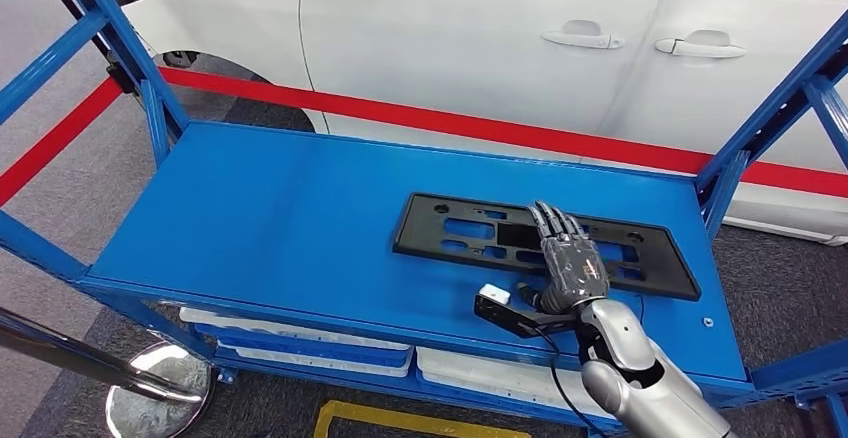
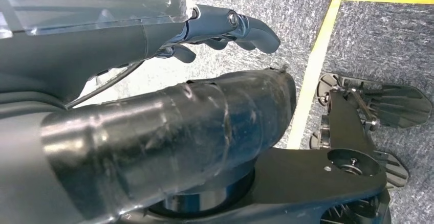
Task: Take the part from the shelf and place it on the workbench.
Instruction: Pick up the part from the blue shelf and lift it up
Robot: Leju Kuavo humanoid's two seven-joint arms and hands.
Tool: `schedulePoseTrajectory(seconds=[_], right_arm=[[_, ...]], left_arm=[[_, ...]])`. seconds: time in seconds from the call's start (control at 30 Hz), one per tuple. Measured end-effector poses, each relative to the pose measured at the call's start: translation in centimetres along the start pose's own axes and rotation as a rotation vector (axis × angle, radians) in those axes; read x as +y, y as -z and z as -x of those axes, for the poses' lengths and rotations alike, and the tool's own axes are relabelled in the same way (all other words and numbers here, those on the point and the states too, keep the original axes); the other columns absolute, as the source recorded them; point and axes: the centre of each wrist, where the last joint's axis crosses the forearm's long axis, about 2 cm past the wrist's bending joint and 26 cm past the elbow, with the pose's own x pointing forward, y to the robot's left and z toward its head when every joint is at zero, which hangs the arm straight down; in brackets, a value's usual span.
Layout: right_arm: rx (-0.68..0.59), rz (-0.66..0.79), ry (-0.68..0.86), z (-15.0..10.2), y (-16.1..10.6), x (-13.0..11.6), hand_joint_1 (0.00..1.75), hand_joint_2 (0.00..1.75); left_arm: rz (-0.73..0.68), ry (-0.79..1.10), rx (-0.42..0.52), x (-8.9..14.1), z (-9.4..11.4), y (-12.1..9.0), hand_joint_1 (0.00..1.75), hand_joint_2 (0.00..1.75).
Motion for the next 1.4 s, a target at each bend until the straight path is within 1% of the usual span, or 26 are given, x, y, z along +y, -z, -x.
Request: schedulePoseTrajectory(seconds=[0.27,0.43,0.73,0.77,0.9,1.3,1.4], right_arm=[[0.045,-0.054,0.005,0.0,0.4,1.2,0.0,1.75],[0.05,-0.091,0.034,0.1,0.8,0.9,0.0,1.75],[0.055,-0.098,0.032,0.1,1.0,0.8,0.0,1.75],[0.058,-0.097,0.026,0.1,1.0,0.7,0.02,1.75],[0.067,-0.084,0.0,-0.2,1.1,0.8,1.73,1.75],[0.053,-0.076,0.009,-1.4,1.4,1.2,1.75,1.75],[0.051,-0.075,0.01,-1.5,1.5,1.2,1.75,1.75]], left_arm=[[0.0,0.001,-0.009,0.0,0.0,0.0,0.0,0.0],[0.001,0.0,-0.011,0.0,0.0,0.0,0.0,0.0],[0.001,0.0,-0.011,0.0,0.0,0.0,0.0,0.0],[0.001,0.0,-0.012,0.0,0.0,0.0,0.0,0.0],[0.001,-0.001,-0.019,0.0,0.0,0.0,0.0,0.0],[0.006,-0.012,-0.023,0.0,0.0,0.0,0.0,0.0],[0.007,-0.012,-0.025,0.0,0.0,0.0,0.0,1.31]])
